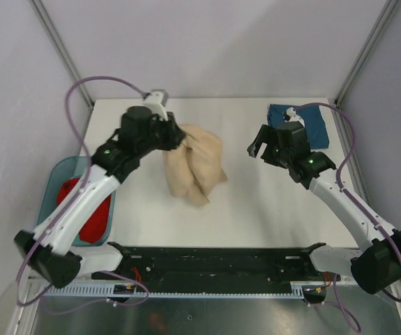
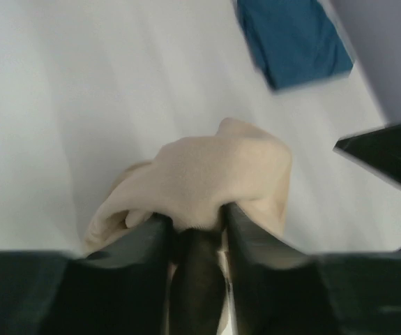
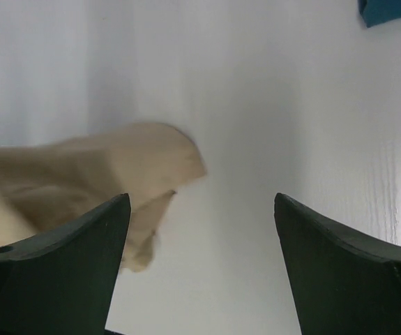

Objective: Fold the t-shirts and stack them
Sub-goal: Move the tshirt to the center of the board, then flatten out the tshirt

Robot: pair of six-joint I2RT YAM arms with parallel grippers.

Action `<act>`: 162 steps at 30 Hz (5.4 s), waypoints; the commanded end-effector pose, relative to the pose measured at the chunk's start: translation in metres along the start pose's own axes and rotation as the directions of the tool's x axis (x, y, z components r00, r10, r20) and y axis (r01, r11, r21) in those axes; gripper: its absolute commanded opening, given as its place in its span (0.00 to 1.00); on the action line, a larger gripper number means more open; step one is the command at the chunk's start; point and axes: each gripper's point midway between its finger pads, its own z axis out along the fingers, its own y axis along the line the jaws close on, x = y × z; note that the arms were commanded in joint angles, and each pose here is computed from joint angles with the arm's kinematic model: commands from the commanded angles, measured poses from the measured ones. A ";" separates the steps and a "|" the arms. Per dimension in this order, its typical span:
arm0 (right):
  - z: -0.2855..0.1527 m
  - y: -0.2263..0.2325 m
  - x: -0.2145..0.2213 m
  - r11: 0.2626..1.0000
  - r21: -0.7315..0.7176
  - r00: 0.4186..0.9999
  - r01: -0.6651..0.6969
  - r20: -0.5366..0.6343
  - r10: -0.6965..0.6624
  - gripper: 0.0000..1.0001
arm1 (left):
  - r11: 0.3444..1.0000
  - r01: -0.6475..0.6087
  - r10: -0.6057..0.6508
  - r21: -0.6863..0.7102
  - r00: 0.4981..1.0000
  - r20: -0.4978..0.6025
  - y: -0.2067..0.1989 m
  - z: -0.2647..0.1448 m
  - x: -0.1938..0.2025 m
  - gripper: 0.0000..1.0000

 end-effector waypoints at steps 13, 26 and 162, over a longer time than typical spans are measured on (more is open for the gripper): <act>0.017 0.029 0.067 0.993 -0.010 0.983 0.117 -0.144 -0.117 0.86 | 0.977 0.090 -0.123 -0.195 0.978 -0.167 0.052 0.029 0.096 0.81; 0.018 0.093 0.178 0.986 -0.086 0.946 0.146 -0.280 -0.164 0.82 | 0.920 0.167 -0.285 -0.354 0.905 -0.315 0.114 0.028 0.182 0.64; 0.152 -0.091 -0.012 0.971 0.230 0.966 -0.065 -0.231 0.119 0.00 | 0.816 0.058 -0.352 -0.576 0.839 -0.415 0.178 0.079 0.229 0.02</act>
